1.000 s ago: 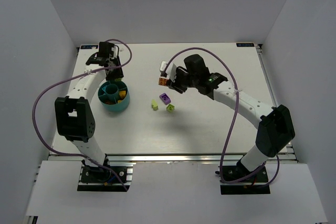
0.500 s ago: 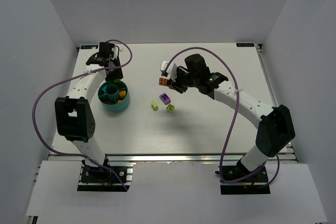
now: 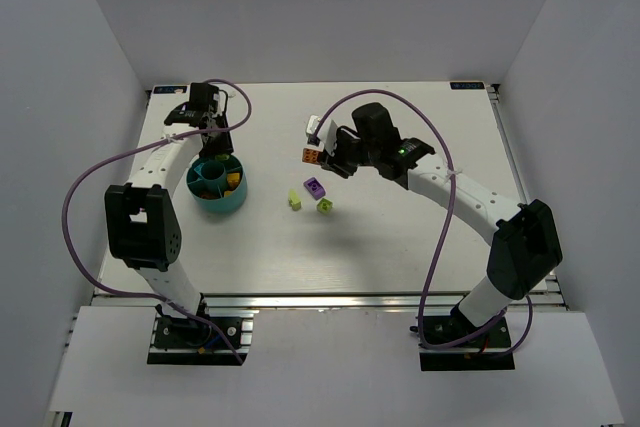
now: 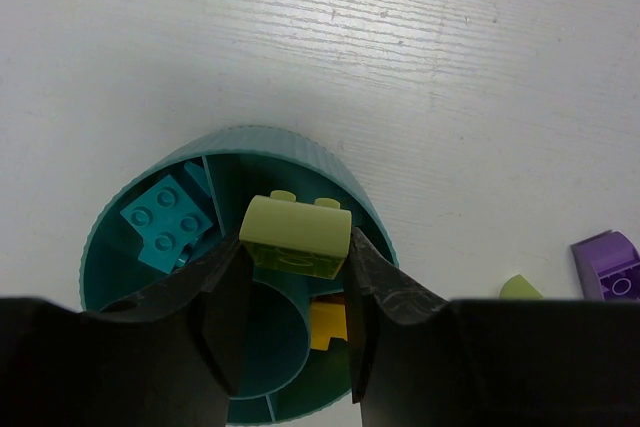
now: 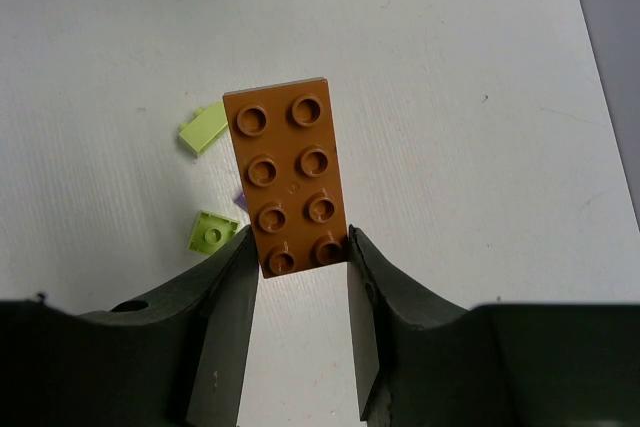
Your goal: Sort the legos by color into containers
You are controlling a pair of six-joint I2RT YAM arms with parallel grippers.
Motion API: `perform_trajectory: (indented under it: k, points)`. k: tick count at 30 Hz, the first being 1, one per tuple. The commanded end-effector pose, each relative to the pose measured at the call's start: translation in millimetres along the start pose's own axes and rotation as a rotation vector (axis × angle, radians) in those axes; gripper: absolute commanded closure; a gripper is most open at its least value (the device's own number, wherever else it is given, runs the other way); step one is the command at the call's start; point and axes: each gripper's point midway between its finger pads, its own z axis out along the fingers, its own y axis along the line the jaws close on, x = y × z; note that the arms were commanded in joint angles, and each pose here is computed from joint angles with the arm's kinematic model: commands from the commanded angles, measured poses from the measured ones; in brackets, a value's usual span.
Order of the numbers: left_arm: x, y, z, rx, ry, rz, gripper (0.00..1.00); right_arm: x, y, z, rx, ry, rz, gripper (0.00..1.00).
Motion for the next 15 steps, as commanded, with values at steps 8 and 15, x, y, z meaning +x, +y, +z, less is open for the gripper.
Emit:
perform_trajectory:
  k: [8, 15]
  points:
    - [-15, 5, -16, -0.023, -0.046, 0.002, 0.42, -24, -9, -13, 0.035, -0.073, -0.020, 1.00]
    - [-26, 3, -27, -0.010, -0.074, -0.009, 0.41, -25, -8, -16, 0.036, -0.078, -0.025, 1.00]
